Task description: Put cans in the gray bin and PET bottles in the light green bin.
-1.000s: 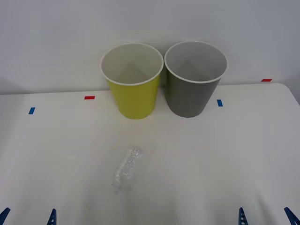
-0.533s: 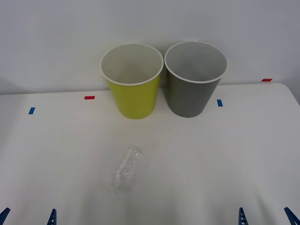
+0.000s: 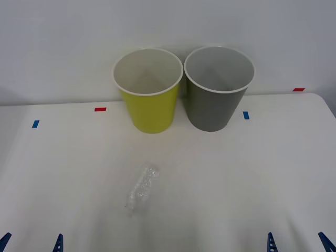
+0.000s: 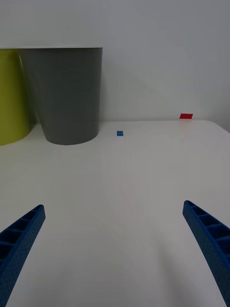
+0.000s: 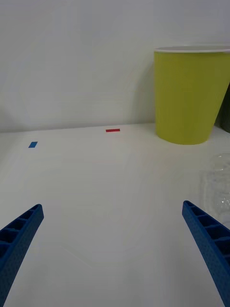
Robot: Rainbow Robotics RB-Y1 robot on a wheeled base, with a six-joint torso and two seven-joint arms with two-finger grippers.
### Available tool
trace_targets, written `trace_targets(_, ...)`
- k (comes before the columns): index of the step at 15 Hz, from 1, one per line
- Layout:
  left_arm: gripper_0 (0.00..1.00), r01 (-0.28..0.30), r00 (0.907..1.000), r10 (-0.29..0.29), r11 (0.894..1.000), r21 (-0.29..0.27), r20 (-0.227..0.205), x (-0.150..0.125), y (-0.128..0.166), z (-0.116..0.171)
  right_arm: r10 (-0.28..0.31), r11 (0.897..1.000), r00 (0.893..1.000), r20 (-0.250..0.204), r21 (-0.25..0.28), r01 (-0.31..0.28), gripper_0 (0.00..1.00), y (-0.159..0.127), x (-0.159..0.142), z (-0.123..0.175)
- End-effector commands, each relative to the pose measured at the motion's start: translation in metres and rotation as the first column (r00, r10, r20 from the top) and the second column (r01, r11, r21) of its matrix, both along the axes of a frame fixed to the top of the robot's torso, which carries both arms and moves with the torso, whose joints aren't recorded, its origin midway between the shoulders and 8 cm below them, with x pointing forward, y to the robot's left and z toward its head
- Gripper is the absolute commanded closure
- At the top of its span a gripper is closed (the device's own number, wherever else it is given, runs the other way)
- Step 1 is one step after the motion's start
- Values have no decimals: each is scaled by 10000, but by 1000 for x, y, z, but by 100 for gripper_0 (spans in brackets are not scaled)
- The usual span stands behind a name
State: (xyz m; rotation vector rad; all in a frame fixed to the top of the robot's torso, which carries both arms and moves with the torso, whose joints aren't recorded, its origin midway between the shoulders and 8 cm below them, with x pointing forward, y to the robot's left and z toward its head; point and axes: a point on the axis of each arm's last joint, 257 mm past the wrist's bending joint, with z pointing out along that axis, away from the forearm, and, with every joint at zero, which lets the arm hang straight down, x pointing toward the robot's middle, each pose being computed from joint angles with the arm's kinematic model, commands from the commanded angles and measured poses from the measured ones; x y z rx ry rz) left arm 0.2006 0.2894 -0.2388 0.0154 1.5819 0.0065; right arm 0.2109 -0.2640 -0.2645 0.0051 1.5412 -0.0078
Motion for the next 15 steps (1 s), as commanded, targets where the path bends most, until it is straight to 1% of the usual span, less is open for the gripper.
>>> trace_targets(1, 0, 0, 10000, 0, 10000, 0, 0, 0, 0, 0, 0, 10000, 10000, 0, 0, 0, 0, 0, 0, 0)
trace_targets(15, 0, 0, 10000, 0, 10000, 0, 0, 0, 0, 0, 0, 10000, 10000, 0, 0, 0, 0, 0, 0, 0)
